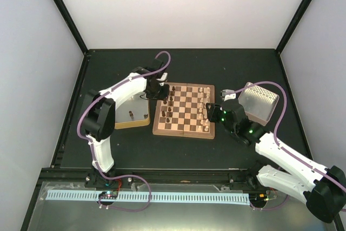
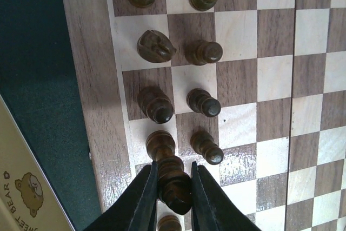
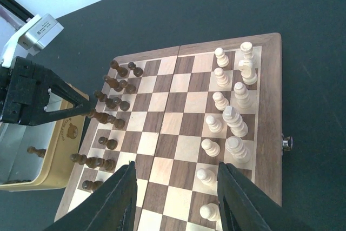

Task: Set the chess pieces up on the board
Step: Move the chess piece to the chessboard.

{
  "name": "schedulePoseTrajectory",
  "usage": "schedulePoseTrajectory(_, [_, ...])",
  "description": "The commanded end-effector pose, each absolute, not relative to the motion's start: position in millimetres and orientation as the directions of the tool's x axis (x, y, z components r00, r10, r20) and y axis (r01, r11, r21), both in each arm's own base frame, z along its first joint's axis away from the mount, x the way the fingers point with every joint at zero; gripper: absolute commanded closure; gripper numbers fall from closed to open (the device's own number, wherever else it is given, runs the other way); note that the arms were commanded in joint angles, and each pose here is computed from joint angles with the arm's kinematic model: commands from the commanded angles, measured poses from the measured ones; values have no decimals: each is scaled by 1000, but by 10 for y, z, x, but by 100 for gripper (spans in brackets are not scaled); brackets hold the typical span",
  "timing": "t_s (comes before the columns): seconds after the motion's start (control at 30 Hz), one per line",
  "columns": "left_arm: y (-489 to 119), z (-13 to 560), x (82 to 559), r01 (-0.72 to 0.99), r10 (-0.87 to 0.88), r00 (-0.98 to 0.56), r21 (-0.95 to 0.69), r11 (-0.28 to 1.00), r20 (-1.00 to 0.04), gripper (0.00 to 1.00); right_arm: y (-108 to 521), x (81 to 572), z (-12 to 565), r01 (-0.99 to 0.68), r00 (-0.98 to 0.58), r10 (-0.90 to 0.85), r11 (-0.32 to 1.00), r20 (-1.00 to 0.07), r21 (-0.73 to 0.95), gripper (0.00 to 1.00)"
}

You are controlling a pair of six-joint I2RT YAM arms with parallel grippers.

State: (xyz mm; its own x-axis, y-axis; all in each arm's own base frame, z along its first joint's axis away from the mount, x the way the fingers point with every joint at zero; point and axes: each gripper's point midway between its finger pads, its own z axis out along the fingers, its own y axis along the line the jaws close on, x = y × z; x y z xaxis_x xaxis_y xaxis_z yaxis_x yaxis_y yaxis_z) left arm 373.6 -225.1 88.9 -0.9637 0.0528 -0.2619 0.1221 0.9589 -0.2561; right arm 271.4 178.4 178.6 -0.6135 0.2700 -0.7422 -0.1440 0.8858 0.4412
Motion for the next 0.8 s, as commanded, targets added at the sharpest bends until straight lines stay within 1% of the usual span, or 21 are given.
schedulePoseTrajectory(0.0, [-2283,907,3792,117,48,-964,-258,959,-260,84,1743,2728,1778,-131,-599,285,887,-748,443,57])
schedulePoseTrajectory(0.23, [-2252,814,3766,113,53,-969,-241,964,-242,82,1743,2727,1771,-130,-601,285,887,-747,443,57])
schedulePoseTrajectory(0.33, [-2242,770,3757,109,53,-971,-237,965,-232,78,1741,2724,1763,-129,-603,286,886,-745,445,57])
schedulePoseTrajectory(0.5, [-2245,716,3742,108,57,-975,-233,966,-215,65,1744,2718,1761,-130,-604,286,886,-744,446,57])
schedulePoseTrajectory(0.57, [-2249,721,3752,109,57,-975,-236,966,-216,56,1737,2716,1761,-128,-604,288,886,-743,447,57])
schedulePoseTrajectory(0.63, [-2268,745,3764,113,58,-973,-241,964,-222,50,1737,2713,1764,-129,-603,289,885,-744,448,57])
schedulePoseTrajectory(0.77, [-2261,902,3809,118,52,-963,-243,963,-263,35,1726,2702,1766,-127,-603,291,884,-742,449,57])
